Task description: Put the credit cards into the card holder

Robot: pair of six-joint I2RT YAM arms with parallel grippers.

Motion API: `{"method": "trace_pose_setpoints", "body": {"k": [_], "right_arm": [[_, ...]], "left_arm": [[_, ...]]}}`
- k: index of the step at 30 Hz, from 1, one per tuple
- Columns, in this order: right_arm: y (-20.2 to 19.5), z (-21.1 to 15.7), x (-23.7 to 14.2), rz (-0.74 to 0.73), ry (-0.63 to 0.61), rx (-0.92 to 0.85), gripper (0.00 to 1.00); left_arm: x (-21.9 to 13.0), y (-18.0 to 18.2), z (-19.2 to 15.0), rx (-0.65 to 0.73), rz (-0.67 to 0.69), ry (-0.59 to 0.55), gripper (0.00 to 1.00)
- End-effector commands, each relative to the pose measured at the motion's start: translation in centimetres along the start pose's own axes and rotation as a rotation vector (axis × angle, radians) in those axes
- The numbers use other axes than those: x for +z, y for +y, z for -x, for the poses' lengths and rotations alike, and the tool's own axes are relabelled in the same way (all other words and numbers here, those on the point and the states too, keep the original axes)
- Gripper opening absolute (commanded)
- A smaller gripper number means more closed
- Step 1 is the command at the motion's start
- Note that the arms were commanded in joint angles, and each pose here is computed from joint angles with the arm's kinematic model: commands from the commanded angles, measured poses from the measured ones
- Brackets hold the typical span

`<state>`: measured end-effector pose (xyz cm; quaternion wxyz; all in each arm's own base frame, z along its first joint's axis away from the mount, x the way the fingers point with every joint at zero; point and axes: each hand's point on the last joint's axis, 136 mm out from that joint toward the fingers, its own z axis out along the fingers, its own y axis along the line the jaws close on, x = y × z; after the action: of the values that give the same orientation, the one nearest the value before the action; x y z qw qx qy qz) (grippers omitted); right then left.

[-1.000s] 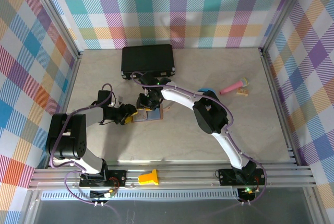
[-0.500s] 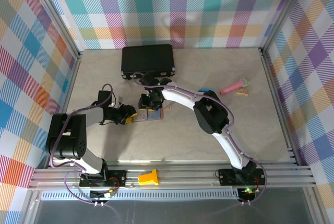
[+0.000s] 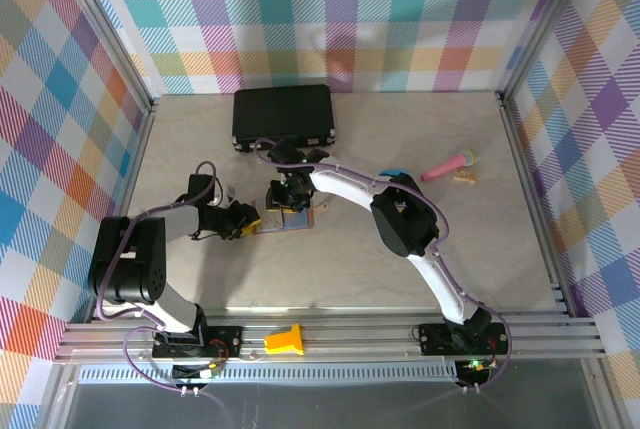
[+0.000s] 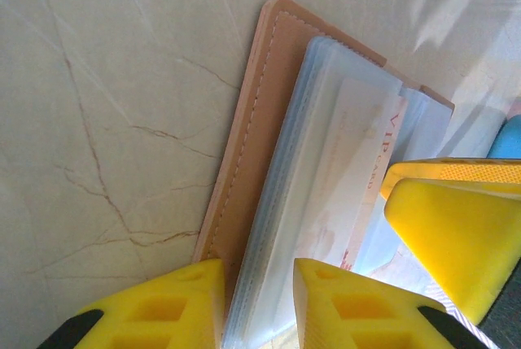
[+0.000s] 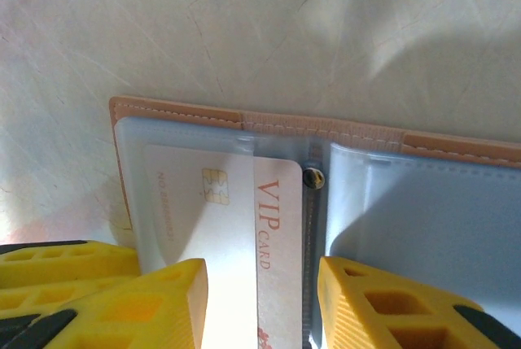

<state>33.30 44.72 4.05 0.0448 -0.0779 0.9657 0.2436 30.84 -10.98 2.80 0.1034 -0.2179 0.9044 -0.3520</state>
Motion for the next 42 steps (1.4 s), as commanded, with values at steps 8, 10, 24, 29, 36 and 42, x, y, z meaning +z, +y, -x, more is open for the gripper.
{"method": "trace_pose_setpoints", "body": {"k": [8,10,24,29,36,42], "right_arm": [[1.5,-1.0,-0.1,0.04,0.043,0.005,0.38],[1.6,-1.0,-0.1,0.043,0.044,0.002,0.36],[1.3,-0.5,-1.4,-0.013,-0.005,-0.038,0.35],[0.9,-0.8,-0.9,-0.028,0.008,-0.032,0.35],[1.2,-0.9,-0.1,-0.005,0.035,-0.028,0.35],[1.0,-1.2,0.4,-0.012,0.047,-0.019,0.36]], "left_arm": [[0.3,0.5,-0.9,-0.004,0.018,0.031,0.29],[0.4,0.6,-1.0,-0.004,0.019,0.032,0.29],[0.3,0.5,-1.1,-0.001,0.012,0.03,0.29],[0.4,0.5,-1.0,-0.002,0.012,0.03,0.29],[0.4,0.6,-1.1,-0.003,0.012,0.032,0.29],[0.4,0.5,-1.0,-0.001,0.011,0.032,0.29]]}}
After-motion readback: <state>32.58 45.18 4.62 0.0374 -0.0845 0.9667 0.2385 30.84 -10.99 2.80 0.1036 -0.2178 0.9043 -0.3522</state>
